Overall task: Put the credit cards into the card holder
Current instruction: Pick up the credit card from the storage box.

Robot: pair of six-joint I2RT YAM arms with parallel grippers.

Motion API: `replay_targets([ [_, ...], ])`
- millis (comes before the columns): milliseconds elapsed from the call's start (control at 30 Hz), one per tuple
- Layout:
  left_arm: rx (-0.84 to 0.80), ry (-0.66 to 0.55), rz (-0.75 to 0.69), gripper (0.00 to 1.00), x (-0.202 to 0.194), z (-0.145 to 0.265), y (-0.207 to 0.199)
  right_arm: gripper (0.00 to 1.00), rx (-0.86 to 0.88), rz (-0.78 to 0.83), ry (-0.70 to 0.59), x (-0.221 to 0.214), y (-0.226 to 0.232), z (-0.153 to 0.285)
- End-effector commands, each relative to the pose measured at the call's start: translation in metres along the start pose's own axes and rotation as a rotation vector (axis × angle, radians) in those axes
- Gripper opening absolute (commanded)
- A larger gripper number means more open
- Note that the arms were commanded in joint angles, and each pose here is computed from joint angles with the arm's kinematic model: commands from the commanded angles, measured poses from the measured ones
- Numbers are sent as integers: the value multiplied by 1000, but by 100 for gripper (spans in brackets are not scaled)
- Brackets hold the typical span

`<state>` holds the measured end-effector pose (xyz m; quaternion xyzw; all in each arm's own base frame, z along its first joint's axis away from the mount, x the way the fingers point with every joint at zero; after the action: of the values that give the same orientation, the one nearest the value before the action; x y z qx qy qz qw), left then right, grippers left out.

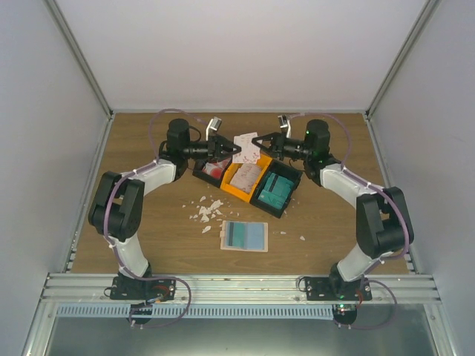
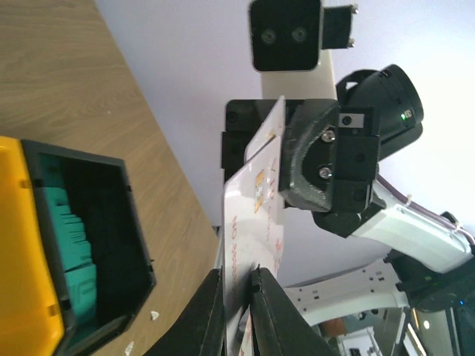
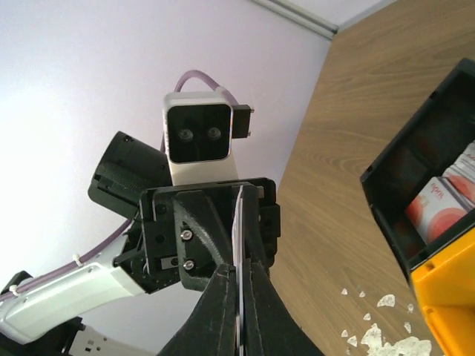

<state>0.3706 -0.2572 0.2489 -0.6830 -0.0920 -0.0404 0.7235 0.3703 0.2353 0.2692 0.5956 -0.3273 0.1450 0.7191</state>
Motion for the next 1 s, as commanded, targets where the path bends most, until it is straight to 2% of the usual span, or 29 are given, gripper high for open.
replay_targets([
  [0, 13, -45, 34, 13, 15, 3, 17, 1, 24, 3, -23, 12, -4, 2],
  [133, 18, -41, 58, 12, 15, 3, 29, 0, 1, 0, -25, 16, -14, 4],
  [233, 20, -54, 67, 8, 15, 6, 33, 0, -43, -3, -33, 19, -26, 9],
  [367, 32, -95, 65, 0, 11, 15, 32, 0, -152, 13, -52, 20, -45, 22],
  [567, 100, -189, -1, 0, -3, 29, 21, 1, -338, 56, -24, 9, -62, 32],
  [800, 211, -282, -40, 0, -21, 47, 21, 1, -577, 90, 68, -20, -82, 14],
  [967, 249, -311, -56, 0, -36, 56, 19, 0, -640, 103, 122, -39, -90, -10],
])
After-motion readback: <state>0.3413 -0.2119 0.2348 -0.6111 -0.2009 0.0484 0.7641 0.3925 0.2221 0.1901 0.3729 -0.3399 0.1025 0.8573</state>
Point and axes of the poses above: each gripper's point midway between its finger pads, its own z axis back along the fingers, its own y axis along the line the jaws close on, x = y × z, the point moved 3 cm from there along z, back along the fingers, and after that the axes turned 15 degrees about z, right-handed, at the moved point
